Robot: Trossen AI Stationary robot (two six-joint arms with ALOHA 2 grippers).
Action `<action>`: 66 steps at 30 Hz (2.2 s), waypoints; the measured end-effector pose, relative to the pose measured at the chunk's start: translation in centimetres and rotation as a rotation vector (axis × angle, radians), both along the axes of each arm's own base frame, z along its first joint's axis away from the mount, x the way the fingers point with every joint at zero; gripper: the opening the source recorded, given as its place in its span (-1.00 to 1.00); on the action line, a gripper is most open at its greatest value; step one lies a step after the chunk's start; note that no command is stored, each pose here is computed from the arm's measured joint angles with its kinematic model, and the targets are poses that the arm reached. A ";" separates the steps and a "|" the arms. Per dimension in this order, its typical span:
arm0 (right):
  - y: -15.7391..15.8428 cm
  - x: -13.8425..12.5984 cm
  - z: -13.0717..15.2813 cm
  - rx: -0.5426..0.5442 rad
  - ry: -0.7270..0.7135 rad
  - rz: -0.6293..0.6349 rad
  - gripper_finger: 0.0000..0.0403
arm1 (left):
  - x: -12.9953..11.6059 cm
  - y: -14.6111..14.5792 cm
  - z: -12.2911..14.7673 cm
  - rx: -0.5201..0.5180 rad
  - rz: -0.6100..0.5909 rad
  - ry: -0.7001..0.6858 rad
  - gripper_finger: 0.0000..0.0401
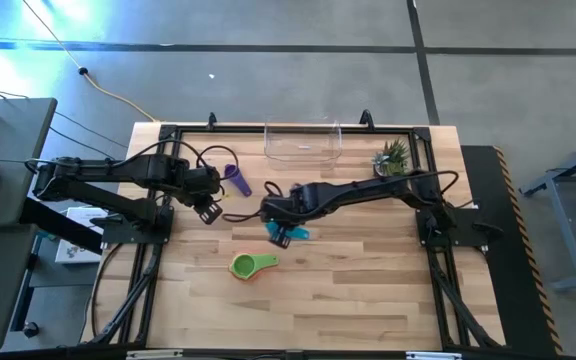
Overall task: Nest measuring cups in basket
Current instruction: Stack the light blue measuring cup on top of the green measuring cup
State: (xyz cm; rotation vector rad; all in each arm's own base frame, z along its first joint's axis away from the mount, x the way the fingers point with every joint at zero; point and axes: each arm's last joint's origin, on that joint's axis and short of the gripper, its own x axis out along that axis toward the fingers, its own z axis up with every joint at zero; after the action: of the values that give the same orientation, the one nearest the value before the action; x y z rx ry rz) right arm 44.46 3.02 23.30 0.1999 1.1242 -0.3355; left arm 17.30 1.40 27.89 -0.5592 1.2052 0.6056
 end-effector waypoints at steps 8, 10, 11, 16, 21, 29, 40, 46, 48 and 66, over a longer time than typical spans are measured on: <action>1.1 0.6 3.6 0.004 -0.093 0.030 -1.00 | 0.0 0.0 0.0 0.005 0.001 0.001 -0.67; 1.5 0.7 4.1 0.003 -0.112 0.033 -1.00 | 0.0 0.0 0.0 0.005 0.001 0.002 -0.67; 1.7 0.7 4.3 0.007 -0.118 0.032 -1.00 | 0.0 0.0 0.0 0.005 0.001 0.001 -0.67; 3.1 0.6 4.7 0.040 -0.142 0.010 -1.00 | 0.0 0.0 0.0 0.000 0.000 0.001 -0.67; 4.8 0.4 4.7 0.065 -0.151 0.006 -1.00 | 0.0 -0.2 0.0 -0.019 -0.016 0.000 -0.67; 6.9 0.2 4.9 0.105 -0.191 -0.017 -1.00 | 0.0 -1.0 0.0 -0.097 -0.061 -0.004 -0.67; 9.3 0.0 5.2 0.139 -0.252 -0.048 -1.00 | 0.0 -1.4 0.0 -0.134 -0.065 -0.004 -0.67; 10.4 0.6 5.8 0.177 -0.352 -0.028 -1.00 | 0.0 -2.7 0.0 -0.173 -0.113 0.001 -0.67; 10.7 0.7 6.0 0.186 -0.380 -0.023 -1.00 | -0.1 -3.3 0.0 -0.179 -0.121 0.003 -0.67; 8.4 2.2 6.8 0.111 -0.465 0.147 -1.00 | -0.8 -6.8 0.0 -0.248 -0.022 0.018 -0.67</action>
State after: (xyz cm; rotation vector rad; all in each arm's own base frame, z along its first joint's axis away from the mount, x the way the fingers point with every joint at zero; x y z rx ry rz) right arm 46.61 11.39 30.05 0.2757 0.6922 -0.0866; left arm 16.47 -5.41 27.87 -0.7494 1.3114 0.4457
